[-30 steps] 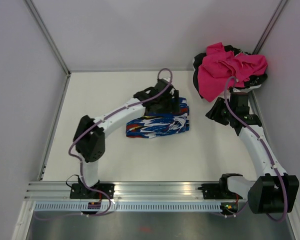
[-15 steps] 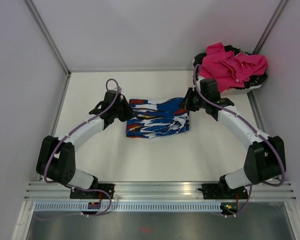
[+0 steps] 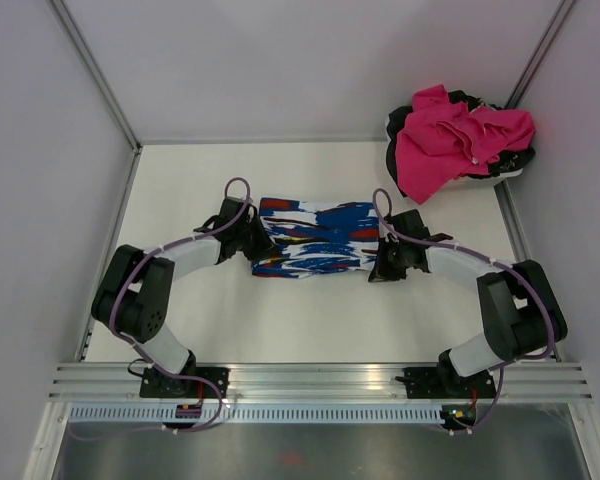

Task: Fold and stack the trousers
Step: Fold the trousers

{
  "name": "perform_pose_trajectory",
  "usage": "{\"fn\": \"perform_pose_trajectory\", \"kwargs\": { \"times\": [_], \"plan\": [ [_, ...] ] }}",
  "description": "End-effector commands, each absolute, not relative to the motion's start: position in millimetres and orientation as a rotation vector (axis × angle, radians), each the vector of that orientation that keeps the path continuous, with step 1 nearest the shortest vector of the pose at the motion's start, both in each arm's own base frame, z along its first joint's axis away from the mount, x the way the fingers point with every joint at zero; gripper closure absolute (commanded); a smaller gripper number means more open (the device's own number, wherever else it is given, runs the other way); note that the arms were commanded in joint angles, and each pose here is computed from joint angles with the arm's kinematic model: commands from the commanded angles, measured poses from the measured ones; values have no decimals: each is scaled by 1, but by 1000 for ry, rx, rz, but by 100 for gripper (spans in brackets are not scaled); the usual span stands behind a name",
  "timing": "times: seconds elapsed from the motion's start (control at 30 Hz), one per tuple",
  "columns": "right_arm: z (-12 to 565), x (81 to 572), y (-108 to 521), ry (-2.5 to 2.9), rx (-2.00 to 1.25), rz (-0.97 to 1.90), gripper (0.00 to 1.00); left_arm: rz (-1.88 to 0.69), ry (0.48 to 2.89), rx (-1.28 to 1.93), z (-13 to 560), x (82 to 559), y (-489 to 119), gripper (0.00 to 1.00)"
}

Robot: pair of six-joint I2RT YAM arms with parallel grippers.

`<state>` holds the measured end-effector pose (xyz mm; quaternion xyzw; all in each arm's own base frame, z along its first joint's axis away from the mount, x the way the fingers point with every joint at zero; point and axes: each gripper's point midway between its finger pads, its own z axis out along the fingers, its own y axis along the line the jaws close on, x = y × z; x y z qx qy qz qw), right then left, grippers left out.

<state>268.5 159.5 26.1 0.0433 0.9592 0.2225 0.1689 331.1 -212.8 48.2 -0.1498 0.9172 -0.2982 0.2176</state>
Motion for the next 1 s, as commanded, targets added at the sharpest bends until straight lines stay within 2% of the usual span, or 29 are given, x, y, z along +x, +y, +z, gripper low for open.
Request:
{"fn": "perform_pose_trajectory", "kwargs": {
  "times": [0.0, 0.1, 0.2, 0.3, 0.33, 0.37, 0.4, 0.5, 0.57, 0.6, 0.7, 0.87, 0.9, 0.97],
  "plan": [
    [28, 268, 149, 2717, 71, 543, 100, -752, 2579, -390, 36, 327, -203, 98],
    [36, 272, 139, 2728, 36, 462, 100, -729, 2586, -331, 44, 330, -201, 98],
    [72, 286, 143, 2684, 3, 469, 100, -716, 2597, -249, 59, 329, -201, 98],
    [146, 309, 162, 2526, -53, 591, 100, -752, 2525, -155, 103, 337, -206, 98],
    [185, 320, 169, 2421, -64, 636, 100, -766, 2476, -129, 129, 339, -207, 96],
    [206, 327, 173, 2355, -68, 664, 100, -770, 2445, -109, 143, 341, -207, 94],
    [232, 333, 178, 2283, -78, 702, 99, -759, 2394, -88, 161, 346, -205, 87],
    [263, 352, 189, 2151, -90, 755, 98, -683, 2279, -110, 192, 358, -193, 84],
    [261, 370, 189, 2121, -65, 730, 98, -640, 2236, -141, 194, 370, -188, 86],
    [260, 379, 187, 2120, -41, 706, 99, -599, 2222, -166, 193, 378, -183, 91],
    [209, 402, 193, 2219, 0, 683, 100, -532, 2247, -218, 172, 401, -182, 98],
    [125, 419, 185, 2346, 85, 564, 100, -473, 2311, -276, 132, 430, -187, 98],
    [80, 415, 175, 2415, 114, 484, 100, -435, 2354, -310, 100, 436, -186, 98],
    [64, 409, 172, 2449, 119, 463, 100, -421, 2382, -315, 86, 436, -186, 98]
  ]
}}
